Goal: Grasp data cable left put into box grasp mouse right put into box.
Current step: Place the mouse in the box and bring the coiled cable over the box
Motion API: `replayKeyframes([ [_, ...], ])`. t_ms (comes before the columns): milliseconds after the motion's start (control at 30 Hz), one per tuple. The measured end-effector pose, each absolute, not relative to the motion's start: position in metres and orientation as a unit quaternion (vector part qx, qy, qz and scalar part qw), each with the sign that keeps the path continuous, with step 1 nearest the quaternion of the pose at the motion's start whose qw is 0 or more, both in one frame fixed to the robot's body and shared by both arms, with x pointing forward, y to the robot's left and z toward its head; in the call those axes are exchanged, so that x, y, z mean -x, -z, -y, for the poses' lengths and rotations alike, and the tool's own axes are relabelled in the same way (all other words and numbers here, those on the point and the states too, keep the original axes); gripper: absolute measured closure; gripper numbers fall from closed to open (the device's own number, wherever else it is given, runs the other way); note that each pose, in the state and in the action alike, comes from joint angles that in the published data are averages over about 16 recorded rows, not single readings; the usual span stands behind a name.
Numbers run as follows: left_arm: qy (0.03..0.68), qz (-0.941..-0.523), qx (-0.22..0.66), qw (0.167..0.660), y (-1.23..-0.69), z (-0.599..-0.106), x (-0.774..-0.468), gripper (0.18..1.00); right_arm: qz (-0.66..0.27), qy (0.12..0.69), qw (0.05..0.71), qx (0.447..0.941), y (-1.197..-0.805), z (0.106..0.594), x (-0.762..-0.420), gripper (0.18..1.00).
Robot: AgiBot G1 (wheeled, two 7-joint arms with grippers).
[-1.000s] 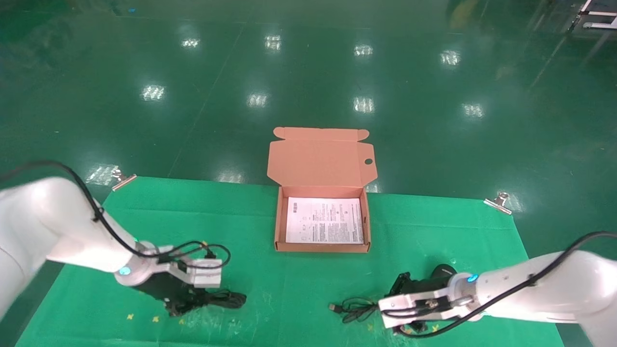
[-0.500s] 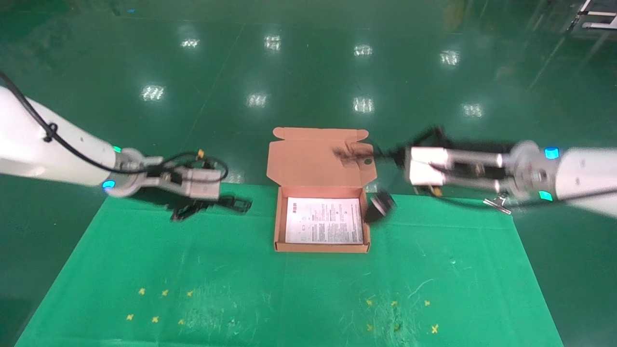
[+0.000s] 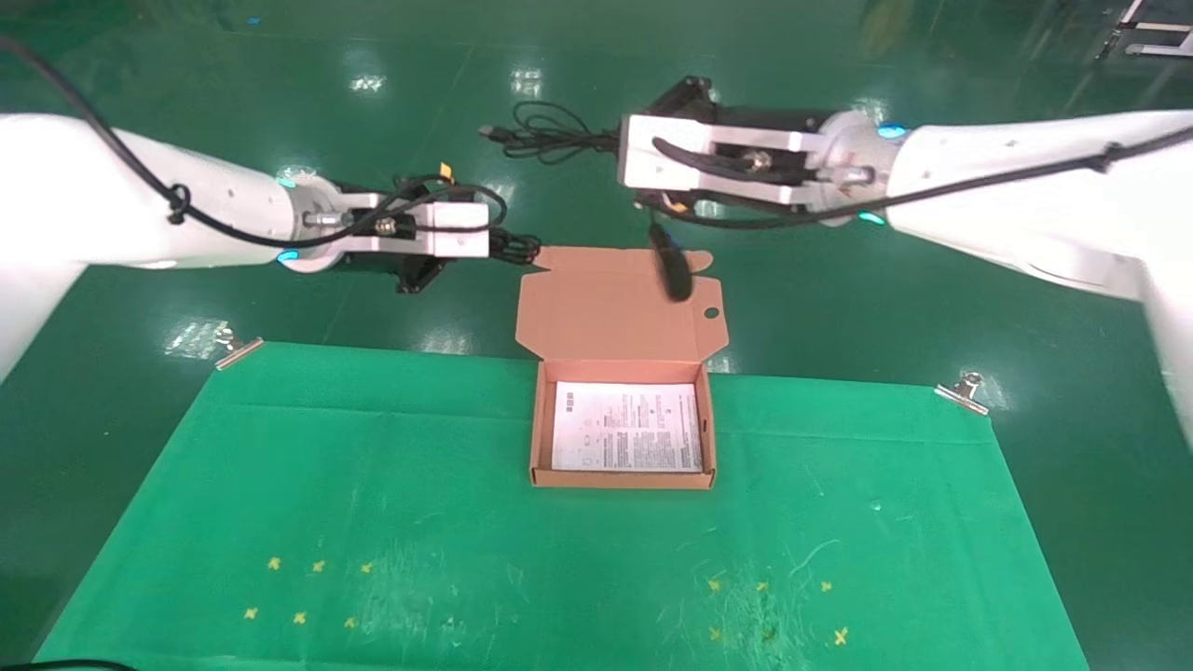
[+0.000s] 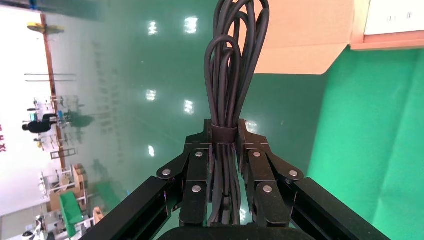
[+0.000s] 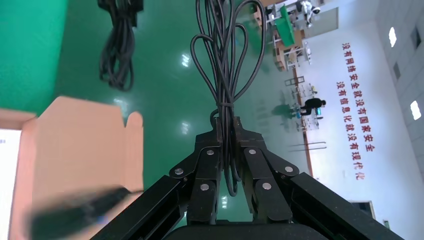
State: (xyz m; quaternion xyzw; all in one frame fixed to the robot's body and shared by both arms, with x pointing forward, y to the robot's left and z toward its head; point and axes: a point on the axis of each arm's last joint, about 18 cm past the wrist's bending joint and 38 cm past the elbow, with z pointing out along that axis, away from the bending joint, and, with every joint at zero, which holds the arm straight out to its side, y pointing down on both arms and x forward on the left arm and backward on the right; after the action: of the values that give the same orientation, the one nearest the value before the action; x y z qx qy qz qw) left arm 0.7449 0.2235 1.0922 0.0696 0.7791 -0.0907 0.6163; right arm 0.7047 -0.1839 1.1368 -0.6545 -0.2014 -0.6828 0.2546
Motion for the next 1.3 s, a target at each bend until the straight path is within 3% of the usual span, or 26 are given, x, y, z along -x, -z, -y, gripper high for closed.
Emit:
replayKeyframes([
  [433, 0.077, -0.789, -0.059, 0.607, -1.089, -0.234, -0.744, 0.914, 0.202, 0.673, 0.262, 0.661, -1.129, 0.162, -0.717, 0.966],
  [867, 0.04, -0.815, -0.021, 0.578, -1.066, -0.269, -0.728, 0.915, 0.204, 0.632, 0.26, 0.701, -1.072, 0.149, -0.733, 0.967],
  [1300, 0.01, -0.814, 0.014, 0.58, -1.06, -0.286, -0.701, 0.915, 0.176, 0.589, 0.29, 0.734, -1.016, 0.133, -0.742, 0.968],
])
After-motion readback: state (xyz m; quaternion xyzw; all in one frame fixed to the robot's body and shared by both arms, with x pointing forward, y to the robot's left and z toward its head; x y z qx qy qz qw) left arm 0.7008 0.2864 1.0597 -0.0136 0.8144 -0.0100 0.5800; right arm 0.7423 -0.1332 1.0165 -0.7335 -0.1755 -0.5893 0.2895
